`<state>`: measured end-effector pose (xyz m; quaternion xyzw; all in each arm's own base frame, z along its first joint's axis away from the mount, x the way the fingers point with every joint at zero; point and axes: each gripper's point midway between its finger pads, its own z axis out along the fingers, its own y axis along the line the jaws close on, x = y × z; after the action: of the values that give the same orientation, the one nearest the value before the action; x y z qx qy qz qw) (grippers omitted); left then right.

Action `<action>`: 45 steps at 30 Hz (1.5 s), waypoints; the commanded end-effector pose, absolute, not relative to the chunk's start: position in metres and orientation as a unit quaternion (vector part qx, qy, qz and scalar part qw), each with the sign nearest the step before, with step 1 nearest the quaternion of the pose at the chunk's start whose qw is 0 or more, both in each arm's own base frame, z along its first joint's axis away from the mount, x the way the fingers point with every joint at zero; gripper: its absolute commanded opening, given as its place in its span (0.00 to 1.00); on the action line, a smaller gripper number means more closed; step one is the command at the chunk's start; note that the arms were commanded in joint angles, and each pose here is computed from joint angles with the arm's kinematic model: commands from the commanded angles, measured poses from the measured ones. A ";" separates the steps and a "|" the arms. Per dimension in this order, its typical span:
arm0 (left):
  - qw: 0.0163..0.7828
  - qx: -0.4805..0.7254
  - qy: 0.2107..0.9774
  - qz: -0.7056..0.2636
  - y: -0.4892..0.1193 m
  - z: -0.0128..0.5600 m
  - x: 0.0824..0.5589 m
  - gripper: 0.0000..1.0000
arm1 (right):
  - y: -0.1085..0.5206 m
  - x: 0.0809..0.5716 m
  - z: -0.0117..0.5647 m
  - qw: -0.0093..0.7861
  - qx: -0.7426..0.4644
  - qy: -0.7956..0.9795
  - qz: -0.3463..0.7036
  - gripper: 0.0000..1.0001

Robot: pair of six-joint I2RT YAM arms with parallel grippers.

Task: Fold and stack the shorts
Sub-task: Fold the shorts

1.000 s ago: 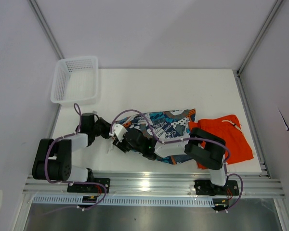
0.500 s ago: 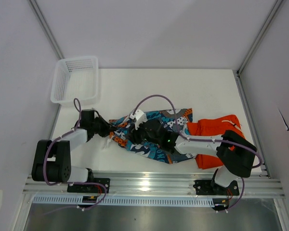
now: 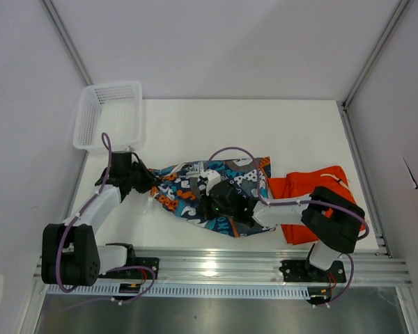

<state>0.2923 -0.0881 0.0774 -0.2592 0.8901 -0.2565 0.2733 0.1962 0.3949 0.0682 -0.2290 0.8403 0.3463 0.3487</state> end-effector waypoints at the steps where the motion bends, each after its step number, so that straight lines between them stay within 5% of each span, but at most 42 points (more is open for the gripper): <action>1: 0.312 -0.234 0.893 -0.223 -0.076 0.099 0.297 0.00 | 0.400 0.175 0.037 0.301 -0.199 0.869 0.337 0.00; 9: 0.366 -0.217 0.887 -0.181 -0.059 0.141 0.296 0.00 | 0.416 0.167 0.003 0.213 -0.141 0.907 0.334 0.00; 16: 0.431 -0.211 0.864 -0.154 -0.043 0.184 0.291 0.01 | 0.425 0.174 0.051 0.132 -0.106 0.881 0.442 0.03; 23: 0.393 -0.178 0.888 -0.159 -0.056 0.181 0.301 0.01 | 0.420 0.182 0.101 0.106 -0.120 0.865 0.475 0.14; 31: 0.371 -0.169 0.903 -0.134 -0.057 0.174 0.305 0.02 | 0.448 0.176 0.128 -0.030 -0.176 0.814 0.553 0.03; 45: 0.385 -0.113 0.910 -0.099 -0.069 0.209 0.317 0.04 | 0.451 0.191 0.032 -0.186 -0.171 0.824 0.507 0.00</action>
<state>0.3099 -0.0649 0.1933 -0.1445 0.9117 -0.1146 0.3670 0.1884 0.4561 0.0250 -0.1782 0.8328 0.5013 -0.1531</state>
